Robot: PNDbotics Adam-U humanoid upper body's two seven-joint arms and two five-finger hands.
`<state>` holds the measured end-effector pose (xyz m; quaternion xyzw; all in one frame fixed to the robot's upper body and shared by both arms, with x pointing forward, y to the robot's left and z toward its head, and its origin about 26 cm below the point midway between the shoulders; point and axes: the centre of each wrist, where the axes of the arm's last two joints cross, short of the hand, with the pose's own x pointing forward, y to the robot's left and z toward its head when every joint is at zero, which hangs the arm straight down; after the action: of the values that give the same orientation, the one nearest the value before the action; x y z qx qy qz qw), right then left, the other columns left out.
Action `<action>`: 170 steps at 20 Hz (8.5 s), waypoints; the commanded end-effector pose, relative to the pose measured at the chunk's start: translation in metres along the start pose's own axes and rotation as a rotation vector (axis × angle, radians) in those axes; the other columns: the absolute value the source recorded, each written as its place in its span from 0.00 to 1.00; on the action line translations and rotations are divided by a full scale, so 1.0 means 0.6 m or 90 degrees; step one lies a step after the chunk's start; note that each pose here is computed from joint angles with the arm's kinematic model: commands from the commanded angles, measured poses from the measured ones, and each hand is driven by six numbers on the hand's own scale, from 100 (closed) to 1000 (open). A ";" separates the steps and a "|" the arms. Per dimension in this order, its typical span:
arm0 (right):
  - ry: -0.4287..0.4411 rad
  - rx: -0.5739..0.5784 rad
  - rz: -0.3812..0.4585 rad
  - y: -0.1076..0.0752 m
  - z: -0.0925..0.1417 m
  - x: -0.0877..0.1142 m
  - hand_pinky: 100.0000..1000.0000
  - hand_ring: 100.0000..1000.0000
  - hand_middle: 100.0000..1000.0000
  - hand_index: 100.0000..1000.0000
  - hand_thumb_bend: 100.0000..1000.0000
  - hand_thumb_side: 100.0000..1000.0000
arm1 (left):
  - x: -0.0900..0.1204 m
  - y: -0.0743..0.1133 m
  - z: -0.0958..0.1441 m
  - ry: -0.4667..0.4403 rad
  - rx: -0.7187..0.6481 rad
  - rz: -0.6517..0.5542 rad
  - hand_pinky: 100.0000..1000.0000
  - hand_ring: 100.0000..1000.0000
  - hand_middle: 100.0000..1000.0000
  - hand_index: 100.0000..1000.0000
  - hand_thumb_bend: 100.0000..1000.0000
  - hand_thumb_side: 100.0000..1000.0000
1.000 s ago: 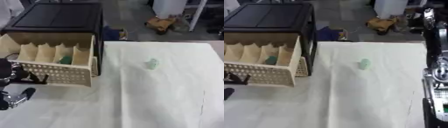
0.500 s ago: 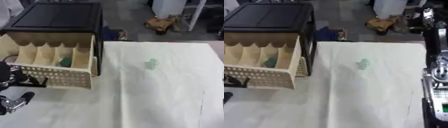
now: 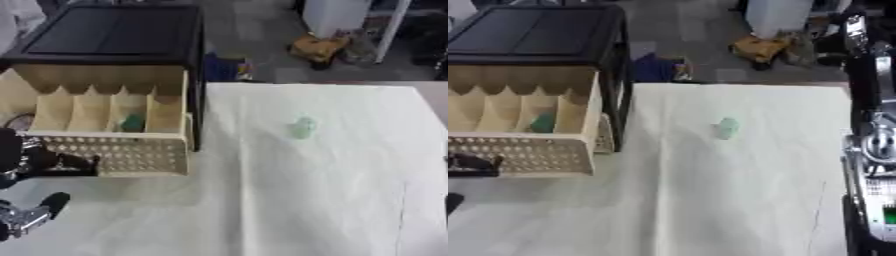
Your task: Pick up objects from table and place into drawer.
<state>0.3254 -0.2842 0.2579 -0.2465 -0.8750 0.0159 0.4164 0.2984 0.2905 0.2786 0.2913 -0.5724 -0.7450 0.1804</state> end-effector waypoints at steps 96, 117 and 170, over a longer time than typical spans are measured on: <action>-0.076 0.456 0.610 0.096 -0.276 -0.067 0.72 0.74 0.64 0.95 0.68 0.68 | -0.018 0.044 0.021 -0.160 0.762 0.567 0.00 0.00 0.00 0.77 0.06 0.92; 0.025 0.631 0.663 0.083 -0.284 -0.081 0.66 0.71 0.66 0.90 0.38 0.34 | -0.016 0.035 0.017 -0.142 0.744 0.581 0.00 0.00 0.00 0.76 0.06 0.93; 0.104 0.783 0.665 0.108 -0.225 -0.182 0.36 0.61 0.67 0.85 0.47 0.18 | -0.012 0.032 0.006 -0.135 0.730 0.604 0.00 0.00 0.00 0.71 0.07 0.95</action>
<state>0.5103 -0.2969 0.2400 -0.3352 -0.4468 0.6724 0.4856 0.3037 0.2907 0.2903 -0.0197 -0.9461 -0.1915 0.2604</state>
